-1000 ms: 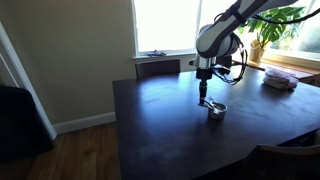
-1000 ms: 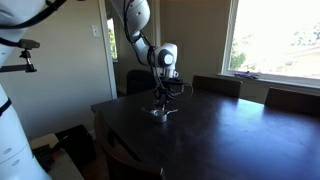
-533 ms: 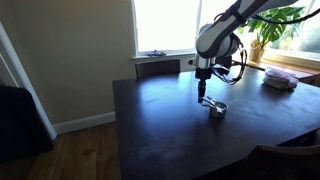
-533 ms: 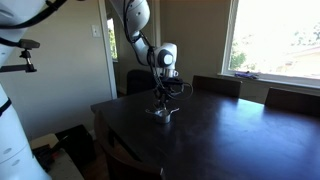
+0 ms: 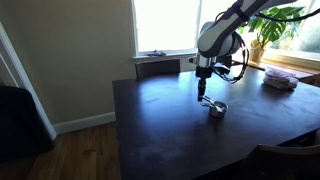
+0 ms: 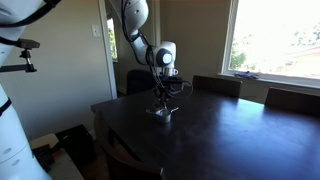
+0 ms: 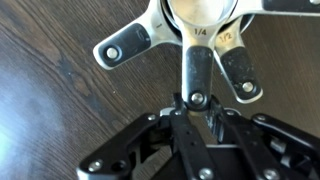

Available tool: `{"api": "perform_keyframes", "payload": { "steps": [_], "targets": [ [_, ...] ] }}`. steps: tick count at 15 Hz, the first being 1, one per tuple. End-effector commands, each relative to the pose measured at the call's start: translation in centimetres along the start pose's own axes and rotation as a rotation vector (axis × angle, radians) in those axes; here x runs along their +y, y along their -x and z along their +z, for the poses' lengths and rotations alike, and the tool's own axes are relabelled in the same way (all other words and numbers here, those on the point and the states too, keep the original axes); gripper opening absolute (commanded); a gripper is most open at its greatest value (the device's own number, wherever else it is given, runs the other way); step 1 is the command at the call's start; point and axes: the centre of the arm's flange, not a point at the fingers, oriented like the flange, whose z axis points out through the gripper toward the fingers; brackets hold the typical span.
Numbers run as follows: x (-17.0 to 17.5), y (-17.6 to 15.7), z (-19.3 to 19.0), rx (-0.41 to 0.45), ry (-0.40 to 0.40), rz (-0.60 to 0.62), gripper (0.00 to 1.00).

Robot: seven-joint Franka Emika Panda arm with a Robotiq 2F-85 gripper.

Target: Separate the measuring cups from each other

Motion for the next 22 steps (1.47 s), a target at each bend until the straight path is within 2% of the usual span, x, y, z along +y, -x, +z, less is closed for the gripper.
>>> {"api": "perform_keyframes", "payload": {
  "steps": [1,11,16,22],
  "targets": [
    [-2.1,2.0,-2.8,-0.005,0.033,0.017,0.11],
    [-2.5,2.8,-6.6,-0.033,0.076,0.046,0.11],
    [-1.0,4.0,-8.3,-0.03,0.123,0.112,0.11],
    [2.2,7.4,-6.2,-0.088,0.154,0.243,0.11]
  ]
}}
